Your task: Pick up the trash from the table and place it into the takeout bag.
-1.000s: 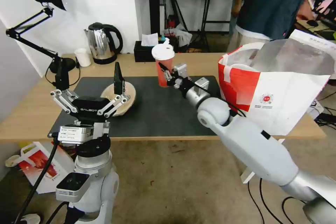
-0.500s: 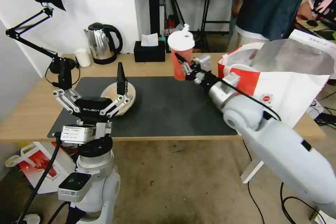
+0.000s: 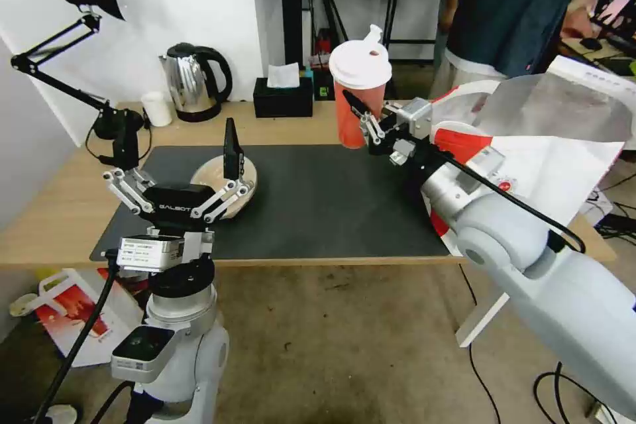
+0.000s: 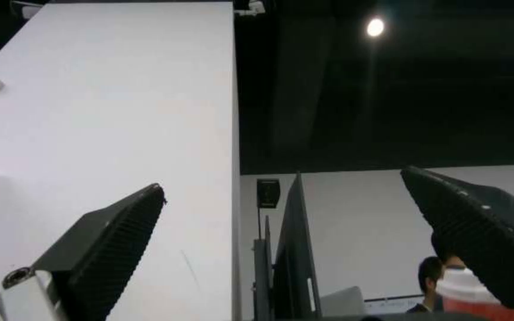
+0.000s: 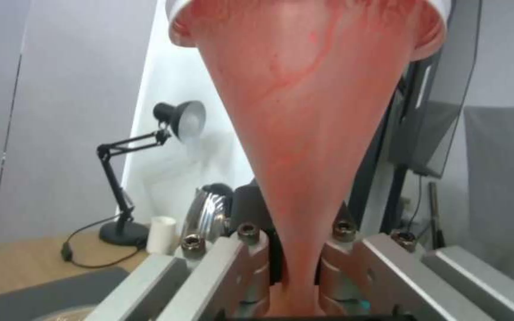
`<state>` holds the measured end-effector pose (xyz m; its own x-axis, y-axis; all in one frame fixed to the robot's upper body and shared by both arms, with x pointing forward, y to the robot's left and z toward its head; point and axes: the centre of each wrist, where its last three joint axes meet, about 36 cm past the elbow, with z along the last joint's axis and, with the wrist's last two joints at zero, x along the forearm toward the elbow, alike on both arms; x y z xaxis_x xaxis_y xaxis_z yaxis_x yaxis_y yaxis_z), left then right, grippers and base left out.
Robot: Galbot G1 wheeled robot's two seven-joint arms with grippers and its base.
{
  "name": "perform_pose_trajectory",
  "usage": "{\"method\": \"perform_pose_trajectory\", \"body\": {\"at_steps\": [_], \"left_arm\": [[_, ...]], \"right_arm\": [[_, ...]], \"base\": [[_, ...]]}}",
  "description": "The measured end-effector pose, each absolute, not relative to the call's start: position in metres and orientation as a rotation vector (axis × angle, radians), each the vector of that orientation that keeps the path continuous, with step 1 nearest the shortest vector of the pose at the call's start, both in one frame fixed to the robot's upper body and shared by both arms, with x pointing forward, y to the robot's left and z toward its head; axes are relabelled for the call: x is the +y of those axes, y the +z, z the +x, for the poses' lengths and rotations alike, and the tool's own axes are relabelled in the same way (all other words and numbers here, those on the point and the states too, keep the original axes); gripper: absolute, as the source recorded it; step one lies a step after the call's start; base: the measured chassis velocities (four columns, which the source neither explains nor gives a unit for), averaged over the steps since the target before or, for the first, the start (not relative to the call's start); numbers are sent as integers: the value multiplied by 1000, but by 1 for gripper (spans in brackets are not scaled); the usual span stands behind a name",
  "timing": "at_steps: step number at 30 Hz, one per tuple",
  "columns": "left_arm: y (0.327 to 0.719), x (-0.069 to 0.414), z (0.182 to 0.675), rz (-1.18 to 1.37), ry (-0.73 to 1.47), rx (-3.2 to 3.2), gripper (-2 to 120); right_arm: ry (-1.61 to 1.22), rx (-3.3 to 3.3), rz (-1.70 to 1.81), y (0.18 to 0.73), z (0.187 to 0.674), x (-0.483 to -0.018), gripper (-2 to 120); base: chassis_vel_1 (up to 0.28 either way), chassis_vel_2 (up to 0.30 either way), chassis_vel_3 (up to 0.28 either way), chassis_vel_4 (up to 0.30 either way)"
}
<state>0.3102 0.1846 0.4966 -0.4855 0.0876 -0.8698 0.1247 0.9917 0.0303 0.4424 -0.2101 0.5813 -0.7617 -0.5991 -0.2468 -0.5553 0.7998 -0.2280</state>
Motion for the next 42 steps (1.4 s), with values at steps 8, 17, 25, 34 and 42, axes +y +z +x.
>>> {"method": "perform_pose_trajectory", "body": {"at_steps": [8,17,25,34,42], "left_arm": [[498,185,308,148,-43,2078,100],[499,181,308,160,-53,2077,100],[499,181,308,161,-53,2077,100],[500,178,307,170,-63,2075,100],[500,177,306,174,-68,2074,100]], "right_arm": [[-196,2618,-876,599,412,-216,4],[-247,2590,-734,624,408,-244,4],[-265,2579,-625,639,413,-266,4],[-315,2602,-445,644,419,-305,4],[-344,2621,-359,642,419,-325,4]], "base": [[0,0,0,0],[0,0,0,0],[0,0,0,0],[0,0,0,0],[0,0,0,0]]}}
